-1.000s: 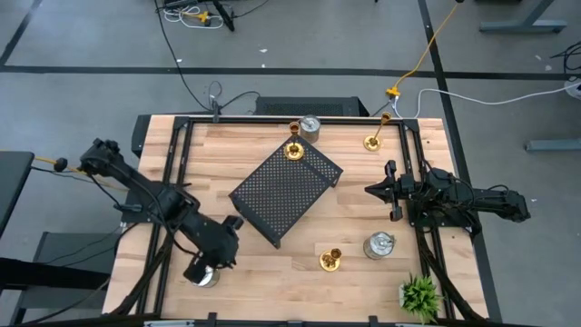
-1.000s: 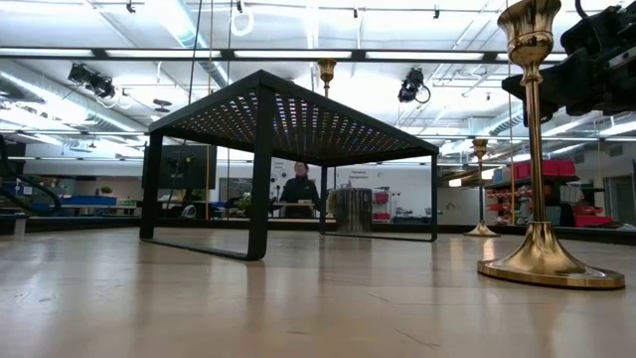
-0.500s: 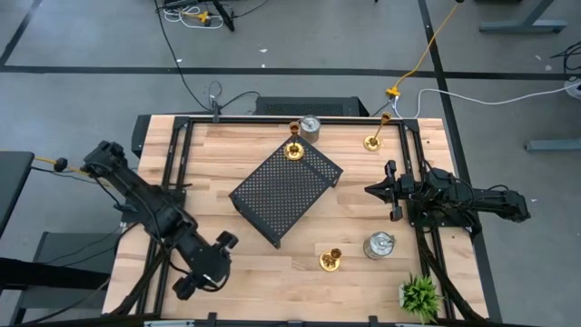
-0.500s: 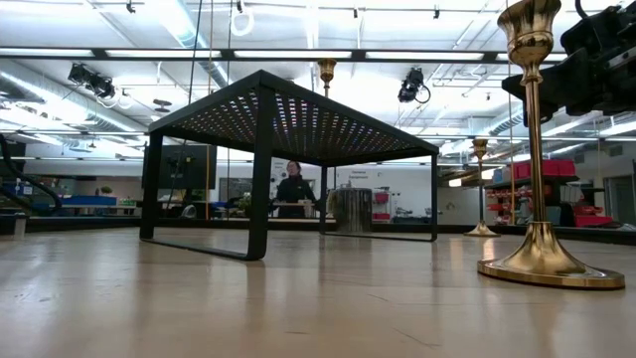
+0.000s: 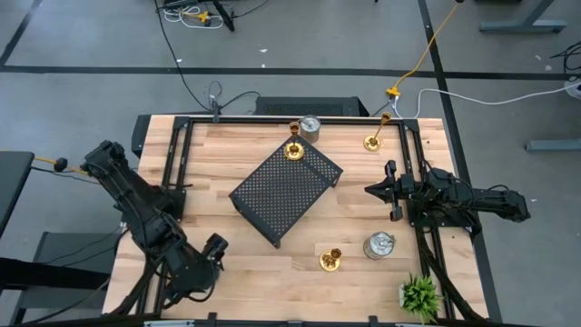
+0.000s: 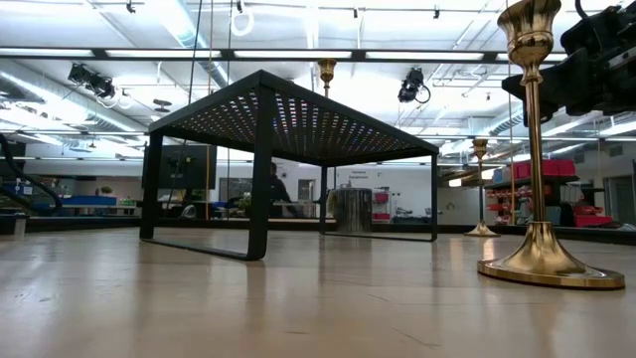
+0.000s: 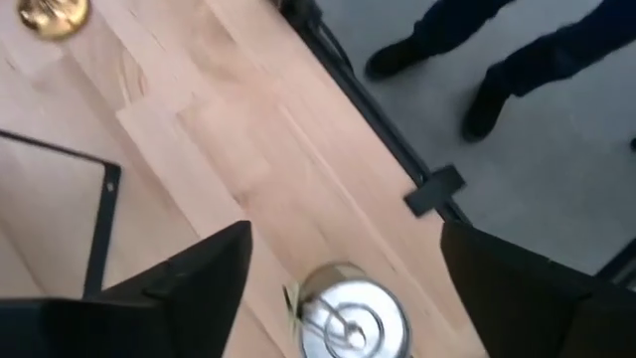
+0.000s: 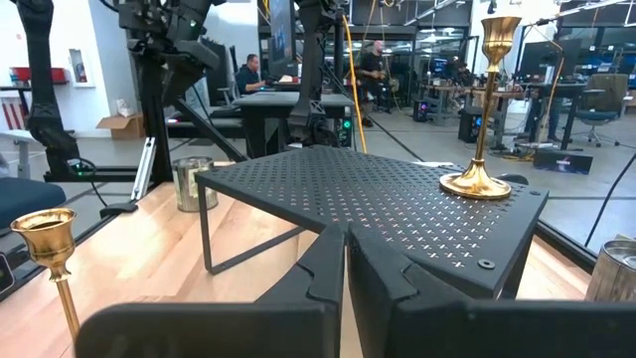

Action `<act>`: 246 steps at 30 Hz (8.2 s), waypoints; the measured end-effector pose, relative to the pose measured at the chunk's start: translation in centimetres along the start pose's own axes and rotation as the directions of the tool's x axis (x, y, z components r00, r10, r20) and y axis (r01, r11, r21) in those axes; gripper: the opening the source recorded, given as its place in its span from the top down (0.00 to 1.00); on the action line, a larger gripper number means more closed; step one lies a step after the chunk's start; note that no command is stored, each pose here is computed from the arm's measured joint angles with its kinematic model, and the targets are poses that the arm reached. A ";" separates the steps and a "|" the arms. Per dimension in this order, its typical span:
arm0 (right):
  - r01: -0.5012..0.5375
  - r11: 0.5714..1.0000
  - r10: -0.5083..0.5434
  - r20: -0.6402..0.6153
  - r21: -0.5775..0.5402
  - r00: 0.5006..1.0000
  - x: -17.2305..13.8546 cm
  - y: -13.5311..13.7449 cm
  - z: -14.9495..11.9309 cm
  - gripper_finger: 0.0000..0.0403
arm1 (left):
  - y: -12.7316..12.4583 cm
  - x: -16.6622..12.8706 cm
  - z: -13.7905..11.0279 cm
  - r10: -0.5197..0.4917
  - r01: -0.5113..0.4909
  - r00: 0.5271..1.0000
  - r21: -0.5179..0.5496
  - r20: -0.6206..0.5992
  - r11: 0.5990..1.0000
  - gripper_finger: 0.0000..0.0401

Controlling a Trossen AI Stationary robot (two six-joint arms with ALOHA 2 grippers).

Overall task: Pick & Place candle stick holders
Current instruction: Put the bottom left silver scented candle on the shelf

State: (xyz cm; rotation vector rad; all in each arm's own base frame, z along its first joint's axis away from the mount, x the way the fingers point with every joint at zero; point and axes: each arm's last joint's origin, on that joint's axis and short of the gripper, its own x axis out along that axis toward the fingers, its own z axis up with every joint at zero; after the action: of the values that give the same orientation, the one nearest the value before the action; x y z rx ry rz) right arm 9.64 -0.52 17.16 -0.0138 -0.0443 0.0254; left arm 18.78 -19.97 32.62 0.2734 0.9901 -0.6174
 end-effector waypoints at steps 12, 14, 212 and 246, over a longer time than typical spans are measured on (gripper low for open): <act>0.000 1.000 0.000 0.000 0.000 1.000 0.0 0.0 0.0 0.94 | -1.8 0.7 -1.0 -0.005 0.001 0.994 -0.037 -0.106 0.999 0.02; 0.000 1.000 0.000 0.000 0.000 1.000 0.0 0.0 0.0 0.94 | -2.0 1.1 -1.0 -0.005 0.002 0.993 -0.026 -0.119 1.000 0.02; 0.000 1.000 0.000 0.000 0.000 1.000 0.0 0.0 0.0 0.94 | 10.7 -2.9 1.3 0.208 -0.317 0.946 -0.587 -0.248 0.745 0.06; 0.000 1.000 0.000 0.000 0.000 1.000 0.0 0.0 0.0 0.94 | 15.4 -7.0 -0.6 0.280 -0.345 0.937 -0.699 -0.211 0.627 0.07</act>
State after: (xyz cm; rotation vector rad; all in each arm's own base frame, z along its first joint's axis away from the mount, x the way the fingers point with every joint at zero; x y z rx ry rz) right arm 9.64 -0.51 17.16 -0.0138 -0.0445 0.0252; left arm 24.82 -4.92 37.31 -0.2512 1.1602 0.1507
